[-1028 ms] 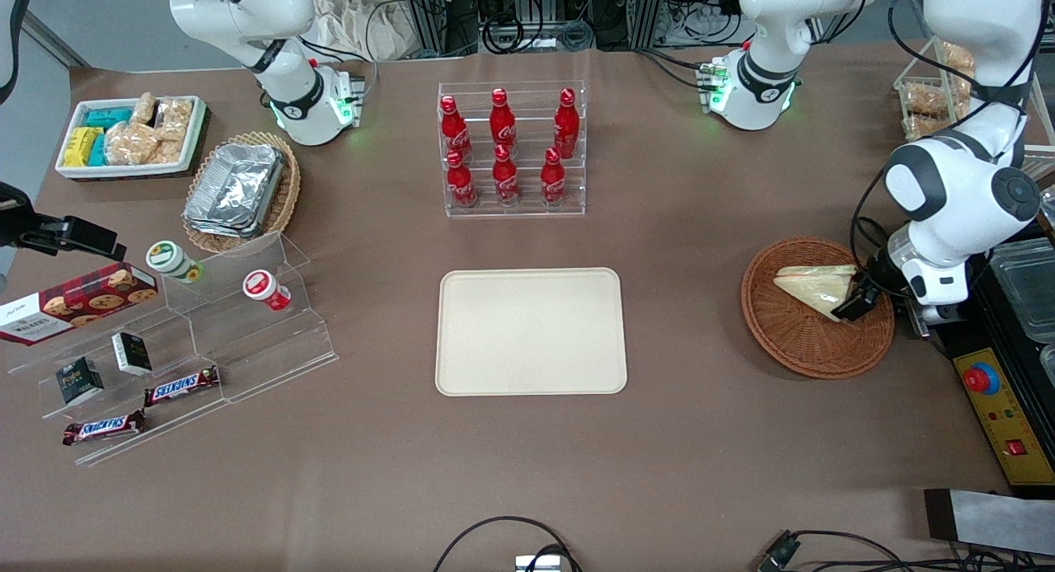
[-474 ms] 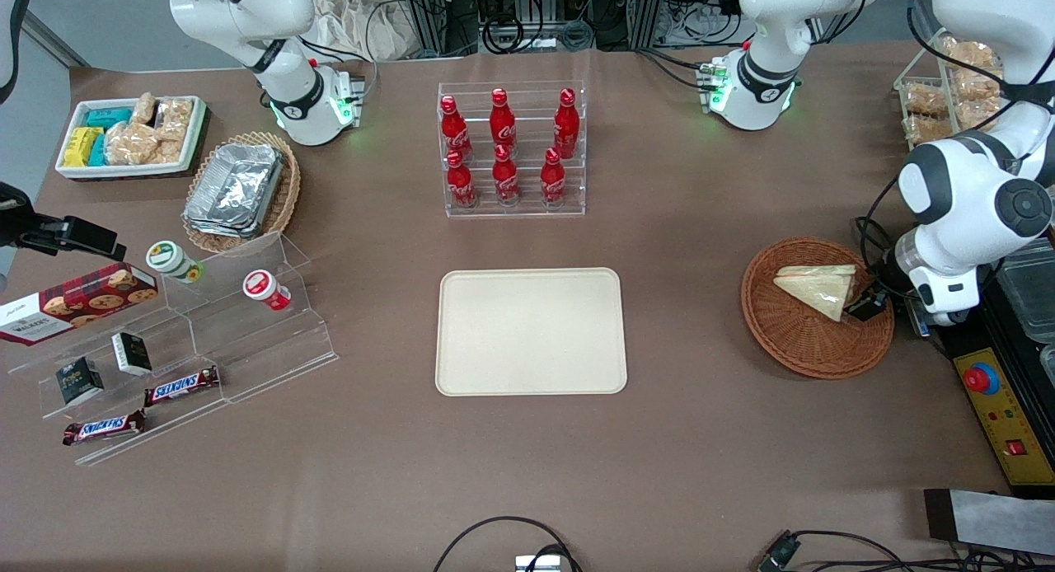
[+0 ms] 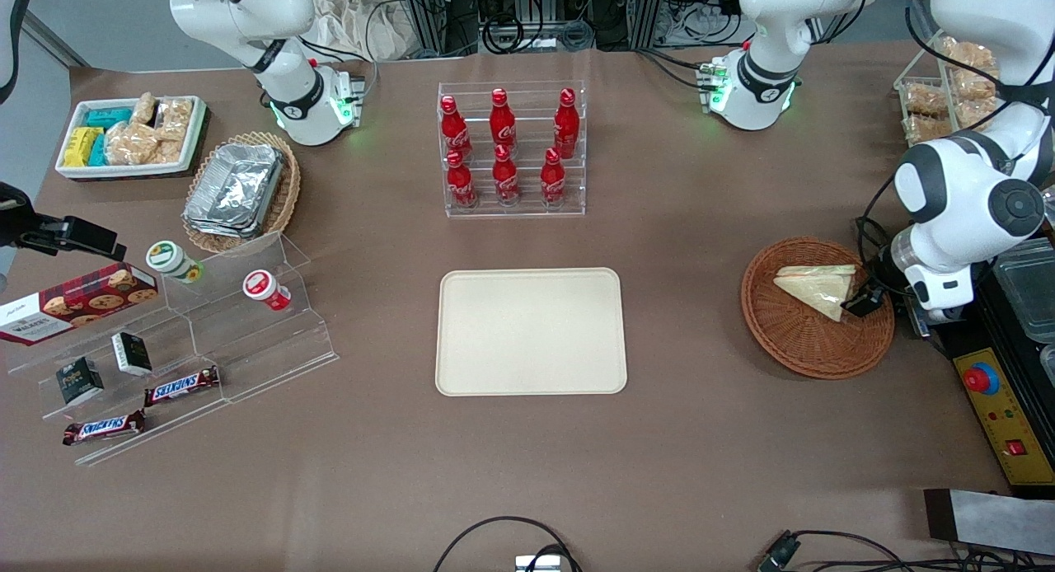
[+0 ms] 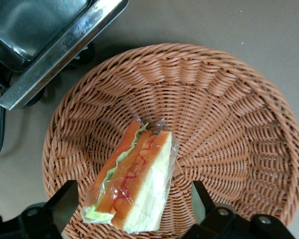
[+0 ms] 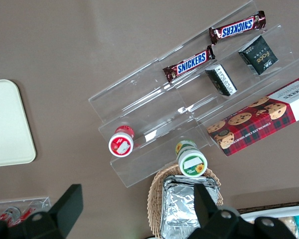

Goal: Place sandwich from basket to tray
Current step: 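Lower the open left gripper around the sandwich's wrapped edge, then close the left gripper on the sandwich wrapper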

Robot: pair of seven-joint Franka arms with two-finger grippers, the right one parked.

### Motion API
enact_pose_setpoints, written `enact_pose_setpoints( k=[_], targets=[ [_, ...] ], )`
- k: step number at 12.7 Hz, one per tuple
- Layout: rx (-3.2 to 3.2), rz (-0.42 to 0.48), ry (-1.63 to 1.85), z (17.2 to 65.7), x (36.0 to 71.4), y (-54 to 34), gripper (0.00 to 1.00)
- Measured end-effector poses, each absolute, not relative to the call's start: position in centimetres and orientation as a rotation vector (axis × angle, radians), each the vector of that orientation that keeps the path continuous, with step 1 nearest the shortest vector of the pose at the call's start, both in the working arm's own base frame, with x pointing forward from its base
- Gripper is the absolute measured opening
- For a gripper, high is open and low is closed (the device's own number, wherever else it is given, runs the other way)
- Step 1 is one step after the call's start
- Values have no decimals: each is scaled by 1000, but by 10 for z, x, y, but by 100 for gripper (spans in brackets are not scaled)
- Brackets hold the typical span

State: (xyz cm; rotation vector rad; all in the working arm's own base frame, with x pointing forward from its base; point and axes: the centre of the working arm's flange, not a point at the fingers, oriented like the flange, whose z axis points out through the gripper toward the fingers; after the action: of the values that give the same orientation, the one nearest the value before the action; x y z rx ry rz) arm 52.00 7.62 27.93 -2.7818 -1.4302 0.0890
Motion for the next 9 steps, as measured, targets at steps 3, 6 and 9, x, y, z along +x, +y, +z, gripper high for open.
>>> enact_pose_setpoints(
  k=[3,6,9],
  targets=[
    [-2781,64,-1443,268,512,75,100],
    [-2782,42,-1452,256,502,74,100],
    [-2780,37,-1460,253,500,74,100]
  ],
)
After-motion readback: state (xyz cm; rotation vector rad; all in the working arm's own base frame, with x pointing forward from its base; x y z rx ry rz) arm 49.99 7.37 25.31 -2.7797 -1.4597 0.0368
